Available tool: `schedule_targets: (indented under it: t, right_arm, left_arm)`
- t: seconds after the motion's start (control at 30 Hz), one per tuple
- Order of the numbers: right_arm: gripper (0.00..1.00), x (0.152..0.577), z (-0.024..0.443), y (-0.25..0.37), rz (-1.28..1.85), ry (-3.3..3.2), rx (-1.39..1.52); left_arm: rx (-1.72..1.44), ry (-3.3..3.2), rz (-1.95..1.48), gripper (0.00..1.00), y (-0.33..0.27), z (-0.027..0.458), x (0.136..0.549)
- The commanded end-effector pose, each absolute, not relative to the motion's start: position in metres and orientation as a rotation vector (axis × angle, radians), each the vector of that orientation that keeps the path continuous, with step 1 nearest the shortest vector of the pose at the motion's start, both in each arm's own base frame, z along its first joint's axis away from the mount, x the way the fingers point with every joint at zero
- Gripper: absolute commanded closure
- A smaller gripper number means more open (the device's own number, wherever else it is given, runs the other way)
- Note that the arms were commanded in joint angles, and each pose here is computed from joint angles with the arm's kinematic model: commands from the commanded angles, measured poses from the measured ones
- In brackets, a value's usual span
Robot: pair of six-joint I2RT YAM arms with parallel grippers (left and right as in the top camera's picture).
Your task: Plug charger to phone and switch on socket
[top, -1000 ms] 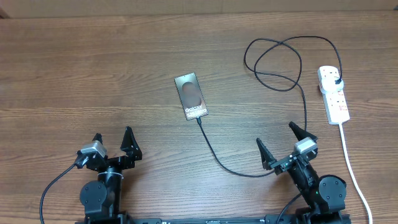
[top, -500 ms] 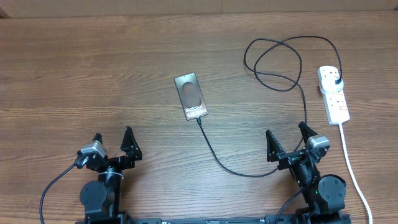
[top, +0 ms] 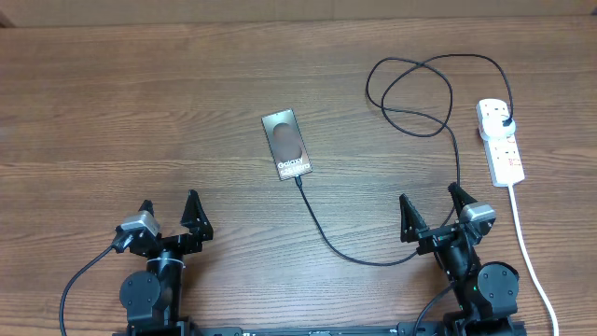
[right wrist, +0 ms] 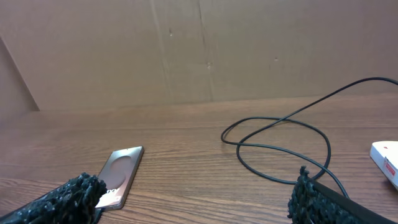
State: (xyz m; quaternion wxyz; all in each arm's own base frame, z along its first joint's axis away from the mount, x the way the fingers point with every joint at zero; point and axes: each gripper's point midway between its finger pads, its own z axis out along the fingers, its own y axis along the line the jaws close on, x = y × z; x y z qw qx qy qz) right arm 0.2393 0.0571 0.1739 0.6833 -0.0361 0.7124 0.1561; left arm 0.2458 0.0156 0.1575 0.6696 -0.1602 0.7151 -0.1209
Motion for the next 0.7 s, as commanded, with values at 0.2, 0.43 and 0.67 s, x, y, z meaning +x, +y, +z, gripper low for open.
schedule_targets:
  t: [0.2,0.43,0.67]
  right_arm:
    - [0.0,0.2398,0.1716,0.0556,0.346,1.596,-0.068]
    - [0.0,0.2398,0.1716,0.0556,0.347,1.596,-0.068]
    - [0.0,0.2398,0.1716,0.0556,0.346,1.596,-0.068]
  left_arm:
    - [-0.367,1.609,-0.271,0.0,0.0168,0.1569,0.2455]
    - [-0.367,1.609,-0.271,0.0,0.0168,0.1569,0.2455]
    - [-0.367,1.609,-0.271,0.0,0.0168,0.1569,0.2455]
